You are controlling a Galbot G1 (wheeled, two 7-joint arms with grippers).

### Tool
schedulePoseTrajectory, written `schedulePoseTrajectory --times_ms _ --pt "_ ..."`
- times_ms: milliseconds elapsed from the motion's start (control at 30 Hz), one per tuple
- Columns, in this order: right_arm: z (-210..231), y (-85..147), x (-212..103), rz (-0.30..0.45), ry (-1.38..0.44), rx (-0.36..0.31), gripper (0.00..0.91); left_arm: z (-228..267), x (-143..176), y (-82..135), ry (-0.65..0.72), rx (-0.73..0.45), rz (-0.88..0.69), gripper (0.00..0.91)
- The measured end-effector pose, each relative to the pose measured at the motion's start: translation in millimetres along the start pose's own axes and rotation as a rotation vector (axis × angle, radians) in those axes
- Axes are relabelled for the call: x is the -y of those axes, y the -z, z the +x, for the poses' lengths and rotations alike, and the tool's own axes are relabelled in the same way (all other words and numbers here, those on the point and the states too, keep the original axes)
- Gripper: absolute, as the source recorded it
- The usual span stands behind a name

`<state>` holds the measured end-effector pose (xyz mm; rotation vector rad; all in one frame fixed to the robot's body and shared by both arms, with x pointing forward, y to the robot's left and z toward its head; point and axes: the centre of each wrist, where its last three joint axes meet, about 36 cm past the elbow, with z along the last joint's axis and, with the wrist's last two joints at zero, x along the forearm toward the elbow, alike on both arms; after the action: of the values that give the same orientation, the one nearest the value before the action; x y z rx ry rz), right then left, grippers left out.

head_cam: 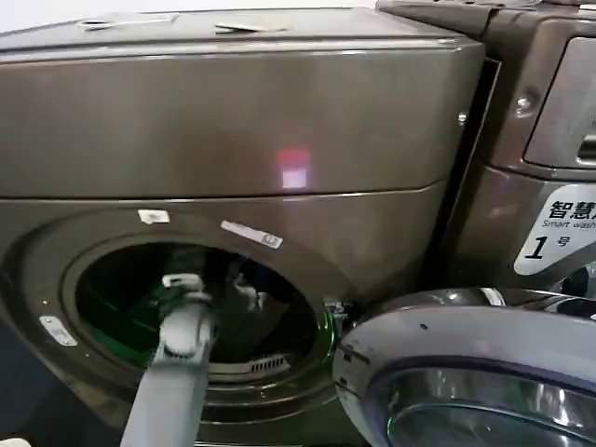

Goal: Grasp the clothes from the dryer.

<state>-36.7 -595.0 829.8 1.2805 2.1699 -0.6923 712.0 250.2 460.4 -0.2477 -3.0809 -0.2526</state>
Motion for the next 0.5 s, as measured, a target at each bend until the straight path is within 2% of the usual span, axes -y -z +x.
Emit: schedulePoseTrajectory --times_ms 233,500 --pt "-2.6 -1.2 -0.9 -0.004 0.007 -0.001 0.907 -28.2 -13.3 7.5 -0.182 -0.126 -0.200 0.907" --pt "-1.7 -2.1 1.9 -0.005 0.004 -0.006 0.907 -43.3 -41.7 13.7 -0.419 -0.334 -0.538 0.907"
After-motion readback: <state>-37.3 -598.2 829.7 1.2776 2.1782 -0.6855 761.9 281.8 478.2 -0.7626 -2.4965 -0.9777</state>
